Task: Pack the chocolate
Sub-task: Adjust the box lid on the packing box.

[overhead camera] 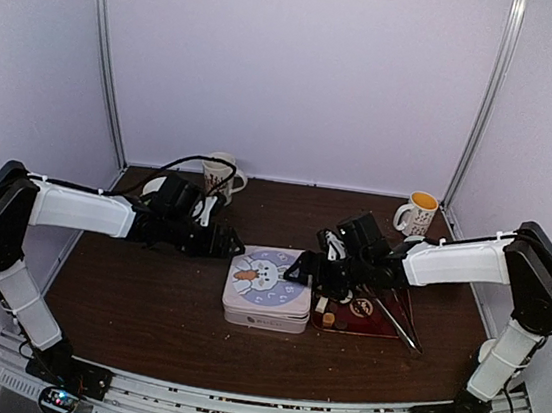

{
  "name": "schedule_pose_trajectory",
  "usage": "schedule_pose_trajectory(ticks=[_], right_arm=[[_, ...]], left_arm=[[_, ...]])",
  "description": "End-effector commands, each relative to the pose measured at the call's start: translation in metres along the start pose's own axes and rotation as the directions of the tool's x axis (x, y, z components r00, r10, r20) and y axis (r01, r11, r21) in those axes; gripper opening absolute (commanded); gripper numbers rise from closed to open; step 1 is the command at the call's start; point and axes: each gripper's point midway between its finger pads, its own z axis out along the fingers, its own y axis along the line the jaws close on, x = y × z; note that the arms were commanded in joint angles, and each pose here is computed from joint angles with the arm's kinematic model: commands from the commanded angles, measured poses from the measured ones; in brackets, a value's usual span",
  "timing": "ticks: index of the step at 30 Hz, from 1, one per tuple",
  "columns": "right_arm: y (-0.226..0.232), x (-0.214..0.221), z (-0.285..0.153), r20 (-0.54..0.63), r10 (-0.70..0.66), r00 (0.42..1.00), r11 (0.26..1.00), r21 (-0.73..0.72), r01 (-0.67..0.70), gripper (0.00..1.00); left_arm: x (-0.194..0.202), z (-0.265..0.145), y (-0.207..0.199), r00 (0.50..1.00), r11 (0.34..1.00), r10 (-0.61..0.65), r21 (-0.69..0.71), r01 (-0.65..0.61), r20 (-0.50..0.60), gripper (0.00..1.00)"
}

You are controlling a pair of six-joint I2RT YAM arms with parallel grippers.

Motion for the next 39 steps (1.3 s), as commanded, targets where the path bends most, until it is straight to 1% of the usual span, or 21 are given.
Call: schedule_pose_trajectory(ticks=[1,5,6,8,9,17,19,22,25,28,31,32,36,39], right_arm=[[0.044,0.006,0.008,-0.033,-0.024,0.999,0.990,-0.136,0.019,0.89],[0.045,0.007,0.008,-0.027,-0.023,0.999,0.990,-0.137,0.019,0.89],[0.043,0.005,0.005,-0.013,-0.025,1.000,0.992,-0.124,0.024,0.89],[0.039,-0.002,0.002,0.009,-0.021,1.000,0.994,-0.105,0.022,0.89],[0.037,-0.005,0.001,0.018,-0.014,1.000,0.995,-0.099,0.016,0.89],[0.019,-0.032,-0.004,0.083,0.036,0.996,0.998,-0.058,-0.032,0.89],[0.014,-0.039,-0.003,0.096,0.048,0.994,0.998,-0.044,-0.044,0.89],[0.010,-0.049,-0.001,0.112,0.070,0.991,0.997,-0.053,-0.064,0.87],[0.012,-0.056,0.002,0.116,0.077,0.990,0.995,-0.065,-0.070,0.86],[0.014,-0.056,0.009,0.093,0.079,0.993,0.995,-0.070,-0.072,0.86],[0.013,-0.053,0.015,0.073,0.090,0.993,0.993,-0.083,-0.084,0.86],[0.012,-0.051,0.016,0.065,0.093,0.994,0.993,-0.084,-0.087,0.85],[0.011,-0.045,0.018,0.052,0.106,0.993,0.989,-0.104,-0.100,0.74],[0.007,-0.038,0.017,0.045,0.124,0.991,0.987,-0.108,-0.118,0.68]], left_arm=[[-0.021,-0.005,-0.005,0.998,1.000,0.004,0.025,-0.005,0.058,0.87],[-0.021,-0.004,-0.001,0.998,1.000,0.008,0.019,-0.009,0.056,0.86],[-0.021,-0.003,0.000,0.999,1.000,0.008,0.018,-0.009,0.054,0.84],[-0.021,0.000,0.003,0.999,1.000,0.001,0.021,-0.002,0.038,0.75],[-0.021,0.002,0.005,1.000,1.000,-0.006,0.025,0.005,0.028,0.73],[-0.028,0.014,0.014,1.000,0.999,-0.030,0.041,0.030,0.008,0.71],[-0.028,0.020,0.015,0.999,0.999,-0.034,0.041,0.034,-0.003,0.67],[-0.026,0.032,0.016,0.999,0.998,-0.038,0.056,0.040,-0.023,0.56],[-0.025,0.040,0.016,0.998,0.995,-0.052,0.078,0.055,-0.037,0.50],[-0.023,0.045,0.016,0.997,0.994,-0.062,0.091,0.066,-0.048,0.45],[-0.019,0.048,0.017,0.996,0.993,-0.067,0.090,0.072,-0.062,0.43],[-0.018,0.048,0.016,0.996,0.993,-0.066,0.093,0.072,-0.065,0.42],[-0.015,0.048,0.016,0.995,0.992,-0.063,0.102,0.070,-0.076,0.36],[-0.012,0.049,0.017,0.995,0.993,-0.059,0.099,0.068,-0.086,0.33]])
